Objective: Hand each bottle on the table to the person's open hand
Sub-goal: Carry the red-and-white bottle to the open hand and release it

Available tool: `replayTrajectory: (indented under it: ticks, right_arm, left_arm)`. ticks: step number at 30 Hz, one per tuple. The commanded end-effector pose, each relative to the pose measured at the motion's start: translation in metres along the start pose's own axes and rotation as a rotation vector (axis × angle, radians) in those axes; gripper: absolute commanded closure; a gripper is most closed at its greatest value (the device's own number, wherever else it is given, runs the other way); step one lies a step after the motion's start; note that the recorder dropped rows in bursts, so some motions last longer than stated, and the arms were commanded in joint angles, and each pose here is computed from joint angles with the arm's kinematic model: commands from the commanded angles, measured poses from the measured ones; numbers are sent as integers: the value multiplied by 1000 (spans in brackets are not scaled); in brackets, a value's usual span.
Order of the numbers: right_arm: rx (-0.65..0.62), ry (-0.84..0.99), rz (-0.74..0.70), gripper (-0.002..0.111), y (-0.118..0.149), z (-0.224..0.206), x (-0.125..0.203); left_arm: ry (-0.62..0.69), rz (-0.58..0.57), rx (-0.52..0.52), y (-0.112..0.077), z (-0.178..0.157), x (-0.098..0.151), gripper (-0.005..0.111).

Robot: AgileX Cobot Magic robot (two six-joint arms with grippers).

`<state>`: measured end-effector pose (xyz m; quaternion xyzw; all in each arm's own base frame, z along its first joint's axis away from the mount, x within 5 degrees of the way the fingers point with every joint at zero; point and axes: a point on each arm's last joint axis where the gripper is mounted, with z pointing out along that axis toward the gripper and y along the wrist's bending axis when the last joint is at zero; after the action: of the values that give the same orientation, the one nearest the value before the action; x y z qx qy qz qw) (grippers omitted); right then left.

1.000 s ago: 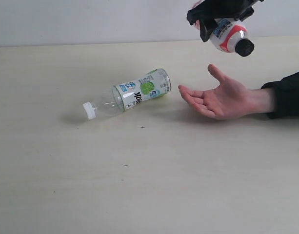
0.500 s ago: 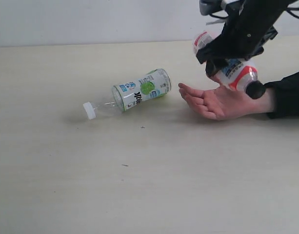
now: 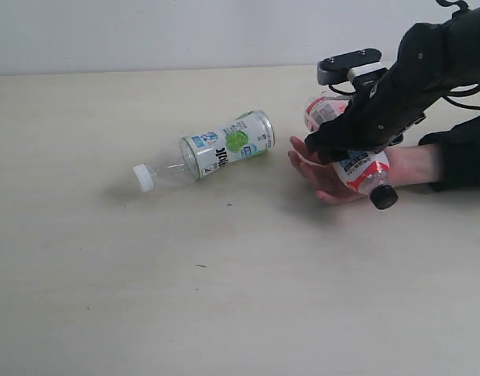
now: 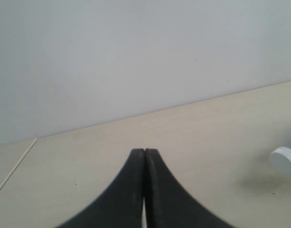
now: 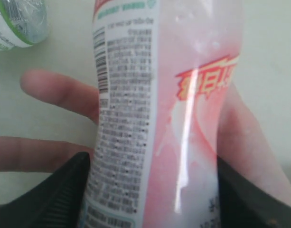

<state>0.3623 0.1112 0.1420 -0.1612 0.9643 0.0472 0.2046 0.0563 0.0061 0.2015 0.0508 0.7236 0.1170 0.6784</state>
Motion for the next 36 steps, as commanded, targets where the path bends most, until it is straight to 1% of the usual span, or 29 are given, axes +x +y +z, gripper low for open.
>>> replayTrajectory:
  ticks: [1,2,5,6,7,12,15,18,23,31,36]
  right_arm:
    - [1,18,1,99,-1,7,4]
    - [1,18,1,90,-1,7,4]
    - [0,21,1,77,-1,7,4]
    - [-2,23,4,71,-1,7,4]
    - [-4,23,11,61,-1,7,4]
    - [-17,19,37,38,0,5,4]
    - [-17,8,36,29,1,0,2]
    - [-19,-14,40,23,1,-8,-1]
    - [-18,-58,37,17,2,-23,-6]
    - [-20,-154,41,16,3,-56,-16]
    - [-18,-229,-1,16,5,-93,-20]
  left_arm:
    - [-10,1,6,-1,0,0,107]
    - [-10,1,6,-1,0,0,107]
    - [-10,1,6,-1,0,0,107]
    - [-10,1,6,-1,0,0,107]
    - [-10,1,6,-1,0,0,107]
    - [-10,1,6,-1,0,0,107]
    - [-10,1,6,-1,0,0,107]
    - [-10,1,6,-1,0,0,107]
    - [-10,1,6,-1,0,0,107]
    - [-10,1,6,-1,0,0,107]
    - [-10,1,6,-1,0,0,107]
